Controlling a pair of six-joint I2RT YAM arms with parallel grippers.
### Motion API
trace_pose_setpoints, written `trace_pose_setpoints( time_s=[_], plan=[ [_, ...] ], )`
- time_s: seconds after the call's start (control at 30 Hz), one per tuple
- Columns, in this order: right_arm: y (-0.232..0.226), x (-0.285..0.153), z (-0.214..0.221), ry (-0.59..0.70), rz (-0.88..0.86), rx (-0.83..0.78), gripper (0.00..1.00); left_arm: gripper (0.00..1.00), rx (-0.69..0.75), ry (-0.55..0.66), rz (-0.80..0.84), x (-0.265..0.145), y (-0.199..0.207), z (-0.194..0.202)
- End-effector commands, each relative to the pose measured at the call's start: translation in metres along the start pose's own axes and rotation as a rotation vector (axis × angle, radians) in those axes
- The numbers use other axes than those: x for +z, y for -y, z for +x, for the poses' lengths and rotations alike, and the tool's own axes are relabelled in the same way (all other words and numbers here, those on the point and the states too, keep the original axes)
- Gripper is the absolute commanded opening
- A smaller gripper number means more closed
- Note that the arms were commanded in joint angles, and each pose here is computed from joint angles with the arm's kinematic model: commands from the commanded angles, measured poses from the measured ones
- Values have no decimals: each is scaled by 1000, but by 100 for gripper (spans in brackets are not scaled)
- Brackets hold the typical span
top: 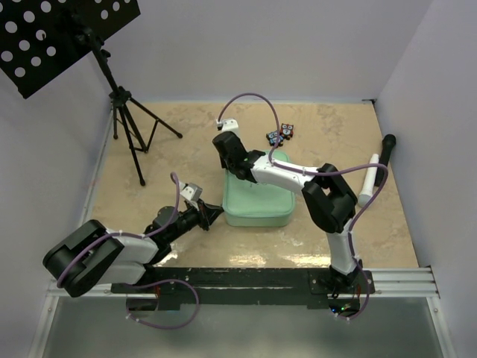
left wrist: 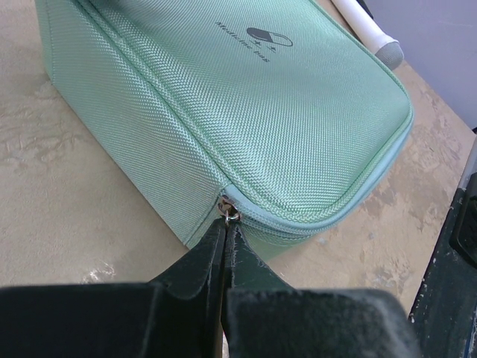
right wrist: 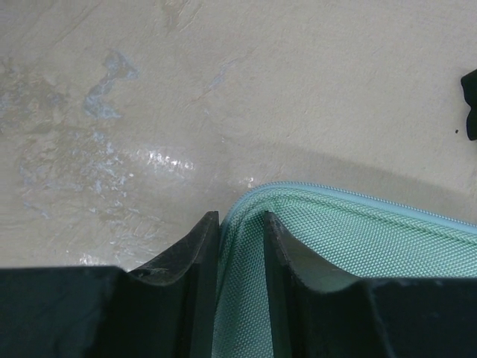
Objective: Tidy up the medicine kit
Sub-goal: Zip the medicine box at the center of the board.
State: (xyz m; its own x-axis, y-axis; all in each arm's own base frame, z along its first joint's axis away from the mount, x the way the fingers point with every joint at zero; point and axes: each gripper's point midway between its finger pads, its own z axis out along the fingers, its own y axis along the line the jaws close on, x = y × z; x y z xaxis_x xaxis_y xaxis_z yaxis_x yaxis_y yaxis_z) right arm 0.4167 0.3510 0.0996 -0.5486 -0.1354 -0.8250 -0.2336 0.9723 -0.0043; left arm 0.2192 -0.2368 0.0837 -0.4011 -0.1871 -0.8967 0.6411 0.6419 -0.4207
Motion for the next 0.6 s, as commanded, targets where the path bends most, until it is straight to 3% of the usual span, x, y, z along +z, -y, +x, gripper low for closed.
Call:
trace_pose_setpoints(
  time_s=[0.0, 0.57],
  plan=[
    [34, 21, 104, -294, 47, -59, 0, 0, -18, -7, 58, -25, 8, 19],
    [37, 29, 93, -235, 59, 0, 0, 0, -225, -111, 48, -42, 16, 41]
  ],
)
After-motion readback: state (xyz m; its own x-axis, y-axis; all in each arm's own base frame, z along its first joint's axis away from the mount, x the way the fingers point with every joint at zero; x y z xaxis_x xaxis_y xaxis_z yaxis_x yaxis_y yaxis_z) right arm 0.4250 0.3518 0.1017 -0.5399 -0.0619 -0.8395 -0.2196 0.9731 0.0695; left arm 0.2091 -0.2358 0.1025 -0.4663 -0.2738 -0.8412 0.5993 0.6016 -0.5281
